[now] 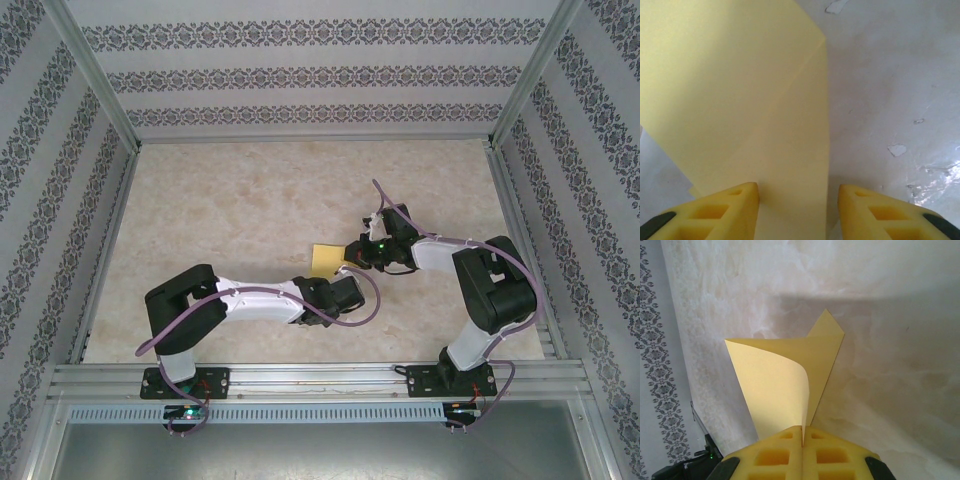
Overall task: Fold a paper plane with a square sheet of paper (fold left side to right side)
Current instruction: Fold the wing for the fifth time at the center of the table.
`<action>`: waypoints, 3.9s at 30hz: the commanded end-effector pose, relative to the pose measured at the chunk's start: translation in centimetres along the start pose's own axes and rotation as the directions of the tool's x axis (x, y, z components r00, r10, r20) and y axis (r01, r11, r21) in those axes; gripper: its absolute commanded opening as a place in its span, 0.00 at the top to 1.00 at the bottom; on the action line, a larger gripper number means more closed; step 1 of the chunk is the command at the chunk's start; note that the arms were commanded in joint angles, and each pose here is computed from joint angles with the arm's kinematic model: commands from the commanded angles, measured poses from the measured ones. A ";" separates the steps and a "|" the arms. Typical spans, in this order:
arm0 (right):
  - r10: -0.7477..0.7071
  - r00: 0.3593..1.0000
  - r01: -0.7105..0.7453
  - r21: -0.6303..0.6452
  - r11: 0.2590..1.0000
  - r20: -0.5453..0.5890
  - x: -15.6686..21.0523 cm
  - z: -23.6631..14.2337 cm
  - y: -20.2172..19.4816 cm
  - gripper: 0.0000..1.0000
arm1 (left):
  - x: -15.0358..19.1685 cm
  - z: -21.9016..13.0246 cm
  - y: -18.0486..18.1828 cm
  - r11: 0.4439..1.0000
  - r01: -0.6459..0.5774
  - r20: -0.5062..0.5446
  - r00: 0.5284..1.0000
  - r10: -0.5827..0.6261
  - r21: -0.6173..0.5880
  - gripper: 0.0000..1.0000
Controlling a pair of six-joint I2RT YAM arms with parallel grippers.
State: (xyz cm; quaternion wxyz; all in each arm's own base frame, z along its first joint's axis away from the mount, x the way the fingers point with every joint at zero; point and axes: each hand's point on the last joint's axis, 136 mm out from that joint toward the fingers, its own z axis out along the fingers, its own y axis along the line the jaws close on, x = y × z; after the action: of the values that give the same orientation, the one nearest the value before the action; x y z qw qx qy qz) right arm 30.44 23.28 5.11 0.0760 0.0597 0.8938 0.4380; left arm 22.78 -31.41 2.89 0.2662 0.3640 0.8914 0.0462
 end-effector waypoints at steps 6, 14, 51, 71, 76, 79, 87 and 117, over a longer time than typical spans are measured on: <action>-0.010 1.000 0.010 0.016 1.000 -0.007 -0.3 0.5 0.1 1.00 | 0.6 -0.2 0.3 0.999 -0.005 -0.019 1.000 0.004 -0.043 0.71; -0.007 1.000 0.008 0.036 0.999 -0.011 -0.2 0.6 -0.4 1.00 | 1.0 0.2 0.3 0.999 0.008 -0.022 1.000 -0.009 -0.045 0.84; -0.117 0.968 0.102 0.078 0.992 0.221 0.9 -8.6 -3.2 0.47 | -3.5 -1.2 0.7 0.588 0.499 -0.123 0.818 -0.562 0.637 1.00; -0.076 0.970 0.067 0.047 0.997 0.233 1.1 -5.6 -2.2 0.51 | -5.0 0.5 1.6 0.294 0.623 -0.250 0.636 -0.730 0.725 1.00; -0.072 0.966 0.062 0.047 0.997 0.248 1.0 -4.8 -1.8 0.52 | -5.5 0.7 1.5 0.242 0.624 -0.268 0.608 -0.747 0.743 1.00; -0.072 0.966 0.062 0.046 0.997 0.249 0.9 -4.5 -1.5 0.52 | -5.5 0.7 1.6 0.230 0.625 -0.272 0.601 -0.751 0.746 1.00; -0.065 0.967 0.059 0.031 0.998 0.248 0.7 -3.1 -1.0 0.56 | -5.5 0.8 1.8 0.190 0.631 -0.281 0.567 -0.774 0.752 1.00; -0.070 0.970 0.065 0.030 0.997 0.231 -0.8 0.3 -0.2 0.61 | -5.4 0.9 2.0 0.158 0.629 -0.280 0.538 -0.795 0.761 1.00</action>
State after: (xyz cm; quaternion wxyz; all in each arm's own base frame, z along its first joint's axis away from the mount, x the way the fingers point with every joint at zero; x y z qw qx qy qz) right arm 30.39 22.56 4.33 0.1796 0.0869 0.8889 0.4124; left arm 27.28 -33.92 4.91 0.1373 -0.0151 0.8478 -0.5120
